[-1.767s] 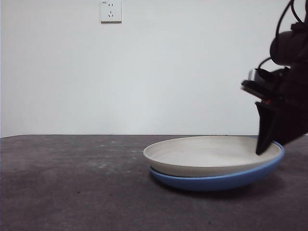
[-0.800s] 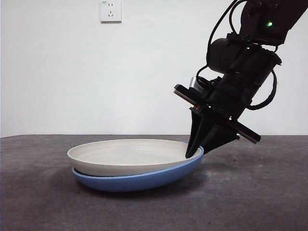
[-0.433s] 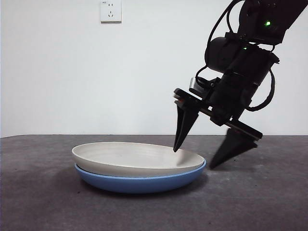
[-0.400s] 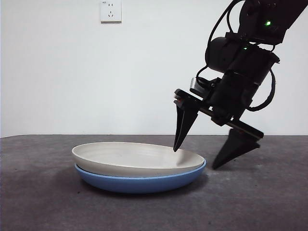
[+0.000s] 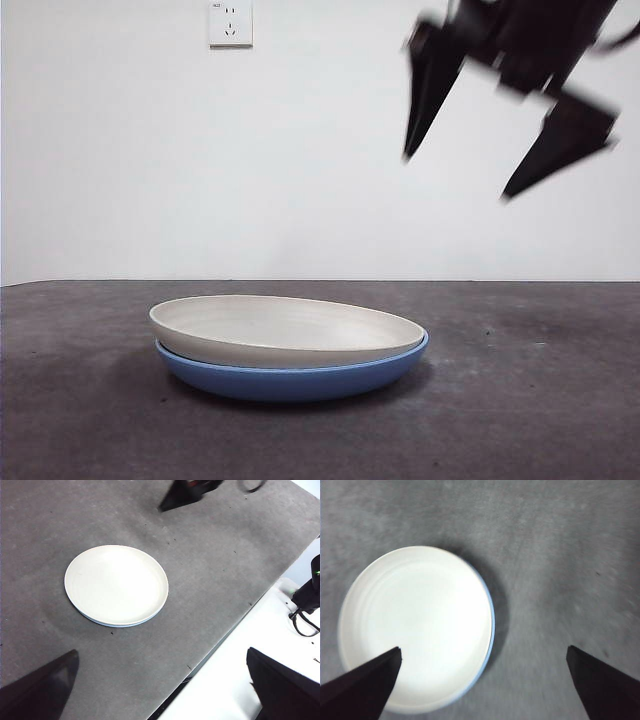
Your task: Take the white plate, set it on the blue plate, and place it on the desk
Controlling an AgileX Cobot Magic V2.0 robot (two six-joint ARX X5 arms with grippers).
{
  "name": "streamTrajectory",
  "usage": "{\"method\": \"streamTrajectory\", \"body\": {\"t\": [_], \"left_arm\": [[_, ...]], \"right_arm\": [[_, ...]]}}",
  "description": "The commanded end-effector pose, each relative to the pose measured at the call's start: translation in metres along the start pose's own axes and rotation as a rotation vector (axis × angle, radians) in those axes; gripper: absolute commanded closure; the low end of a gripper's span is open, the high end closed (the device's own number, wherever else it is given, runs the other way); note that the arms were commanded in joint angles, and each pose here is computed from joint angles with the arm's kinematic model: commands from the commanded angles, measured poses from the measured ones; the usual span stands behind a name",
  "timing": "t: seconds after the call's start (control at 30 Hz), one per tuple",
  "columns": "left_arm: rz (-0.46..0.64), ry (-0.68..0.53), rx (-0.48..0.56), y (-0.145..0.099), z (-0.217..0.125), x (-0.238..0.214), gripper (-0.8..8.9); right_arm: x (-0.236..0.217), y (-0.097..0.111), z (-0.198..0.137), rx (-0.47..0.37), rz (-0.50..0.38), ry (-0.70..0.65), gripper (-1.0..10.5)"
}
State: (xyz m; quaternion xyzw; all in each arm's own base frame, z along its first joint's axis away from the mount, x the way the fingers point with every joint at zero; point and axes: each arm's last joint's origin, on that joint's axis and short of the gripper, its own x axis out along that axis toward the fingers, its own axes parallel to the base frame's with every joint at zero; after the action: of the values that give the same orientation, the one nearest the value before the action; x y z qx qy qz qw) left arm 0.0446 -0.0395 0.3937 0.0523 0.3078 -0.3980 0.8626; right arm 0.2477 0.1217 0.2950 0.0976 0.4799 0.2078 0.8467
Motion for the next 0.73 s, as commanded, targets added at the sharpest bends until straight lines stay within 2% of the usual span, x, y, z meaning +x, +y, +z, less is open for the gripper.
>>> {"method": "streamTrajectory", "body": {"t": [0.03, 0.3, 0.47, 0.73], "left_arm": [[-0.007, -0.014, 0.019, -0.001, 0.003, -0.001, 1.84], [-0.007, -0.019, 0.020, -0.001, 0.003, -0.001, 1.84], [-0.007, -0.020, 0.016, -0.001, 0.004, -0.001, 1.84], [-0.007, -0.013, 0.012, -0.001, 0.003, -0.001, 1.87]], "right_arm": [[-0.038, 0.012, -0.011, -0.063, 0.014, -0.039, 3.3], [-0.125, 0.017, -0.070, -0.170, -0.010, -0.074, 3.3], [-0.159, 0.011, -0.102, -0.186, 0.008, -0.094, 3.3], [-0.199, -0.003, -0.143, -0.214, 0.030, -0.205, 3.3]]}}
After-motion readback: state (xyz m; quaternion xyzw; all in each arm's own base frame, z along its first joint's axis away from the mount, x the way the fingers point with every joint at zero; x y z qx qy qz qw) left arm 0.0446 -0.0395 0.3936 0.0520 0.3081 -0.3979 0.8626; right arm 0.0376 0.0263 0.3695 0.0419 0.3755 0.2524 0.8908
